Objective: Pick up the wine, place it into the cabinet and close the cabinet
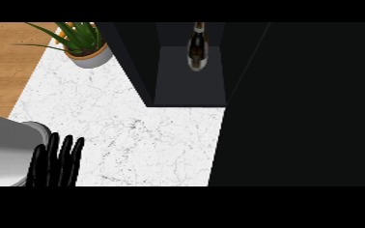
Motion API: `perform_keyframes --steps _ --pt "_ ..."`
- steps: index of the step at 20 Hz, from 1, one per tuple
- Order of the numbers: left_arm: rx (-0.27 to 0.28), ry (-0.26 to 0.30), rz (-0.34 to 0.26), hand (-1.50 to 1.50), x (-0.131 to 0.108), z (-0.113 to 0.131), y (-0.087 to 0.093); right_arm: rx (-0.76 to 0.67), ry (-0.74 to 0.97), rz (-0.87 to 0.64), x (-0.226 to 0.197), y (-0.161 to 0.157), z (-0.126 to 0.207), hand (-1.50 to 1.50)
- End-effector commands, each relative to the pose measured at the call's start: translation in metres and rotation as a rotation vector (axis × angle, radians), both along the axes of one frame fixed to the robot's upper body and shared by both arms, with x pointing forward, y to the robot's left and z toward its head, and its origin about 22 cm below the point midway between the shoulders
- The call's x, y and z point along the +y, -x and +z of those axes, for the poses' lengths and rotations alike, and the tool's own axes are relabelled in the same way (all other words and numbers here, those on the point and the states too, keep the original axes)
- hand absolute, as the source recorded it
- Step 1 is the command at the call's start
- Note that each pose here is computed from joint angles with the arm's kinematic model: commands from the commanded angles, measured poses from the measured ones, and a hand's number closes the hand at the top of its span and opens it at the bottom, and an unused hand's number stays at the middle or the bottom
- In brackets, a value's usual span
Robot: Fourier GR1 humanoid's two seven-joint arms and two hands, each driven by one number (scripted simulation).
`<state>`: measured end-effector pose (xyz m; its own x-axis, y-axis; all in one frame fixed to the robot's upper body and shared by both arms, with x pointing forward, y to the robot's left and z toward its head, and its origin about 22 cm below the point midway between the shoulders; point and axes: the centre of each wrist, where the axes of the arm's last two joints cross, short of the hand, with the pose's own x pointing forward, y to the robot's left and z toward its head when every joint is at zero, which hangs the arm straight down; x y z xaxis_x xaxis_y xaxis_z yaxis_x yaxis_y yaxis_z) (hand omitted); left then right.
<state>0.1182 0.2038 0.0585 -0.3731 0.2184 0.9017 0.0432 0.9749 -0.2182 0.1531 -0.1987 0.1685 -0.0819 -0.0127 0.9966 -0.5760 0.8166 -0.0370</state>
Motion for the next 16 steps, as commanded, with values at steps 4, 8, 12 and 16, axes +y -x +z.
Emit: perform_keyframes --steps 4,8,12,16 --pt "-0.023 0.008 0.063 -1.5 0.036 0.005 -0.008 -0.09 -0.036 0.266 0.022 0.04 0.019 1.5" --pt "-0.006 0.01 0.068 -1.5 0.066 0.018 0.0 -0.062 -0.061 0.297 0.035 0.048 0.024 1.5" --pt "0.013 -0.022 0.06 -1.5 0.08 0.019 0.009 -0.058 -0.086 0.318 0.05 0.064 0.027 1.5" --pt "0.002 -0.024 0.066 -1.5 0.088 0.017 -0.005 -0.041 -0.112 0.351 0.08 0.068 0.024 1.5"
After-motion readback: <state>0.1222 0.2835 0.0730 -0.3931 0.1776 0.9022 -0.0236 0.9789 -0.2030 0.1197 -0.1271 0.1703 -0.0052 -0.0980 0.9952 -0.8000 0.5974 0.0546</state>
